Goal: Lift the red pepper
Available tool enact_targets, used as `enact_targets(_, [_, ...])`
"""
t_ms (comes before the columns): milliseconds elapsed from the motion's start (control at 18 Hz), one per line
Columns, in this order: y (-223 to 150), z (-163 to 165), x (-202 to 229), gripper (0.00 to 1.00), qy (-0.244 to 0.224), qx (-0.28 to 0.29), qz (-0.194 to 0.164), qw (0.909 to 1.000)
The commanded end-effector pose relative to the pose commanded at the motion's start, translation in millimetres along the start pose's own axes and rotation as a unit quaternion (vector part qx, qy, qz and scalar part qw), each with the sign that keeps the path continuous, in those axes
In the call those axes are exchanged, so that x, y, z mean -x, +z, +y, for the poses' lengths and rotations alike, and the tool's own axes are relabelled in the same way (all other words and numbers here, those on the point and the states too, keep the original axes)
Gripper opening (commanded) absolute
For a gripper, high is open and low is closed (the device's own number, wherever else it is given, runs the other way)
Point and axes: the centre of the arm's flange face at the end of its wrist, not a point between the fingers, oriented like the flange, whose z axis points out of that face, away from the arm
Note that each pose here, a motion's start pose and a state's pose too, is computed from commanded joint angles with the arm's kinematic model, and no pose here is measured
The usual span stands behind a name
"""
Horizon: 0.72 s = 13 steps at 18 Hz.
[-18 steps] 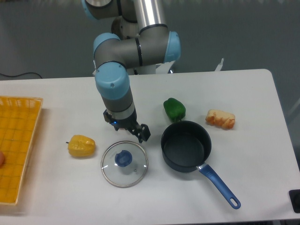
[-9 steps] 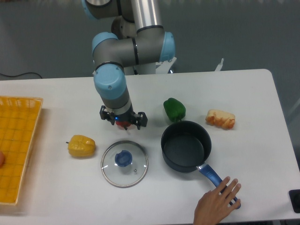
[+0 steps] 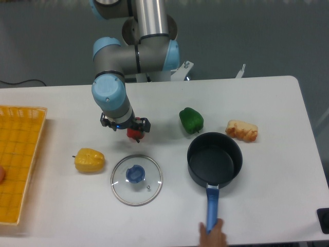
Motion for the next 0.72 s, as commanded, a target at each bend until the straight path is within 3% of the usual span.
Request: enact_targets(722, [15.4, 5.5, 5.5, 1.00, 0.005, 0.016, -0.029, 0.9994])
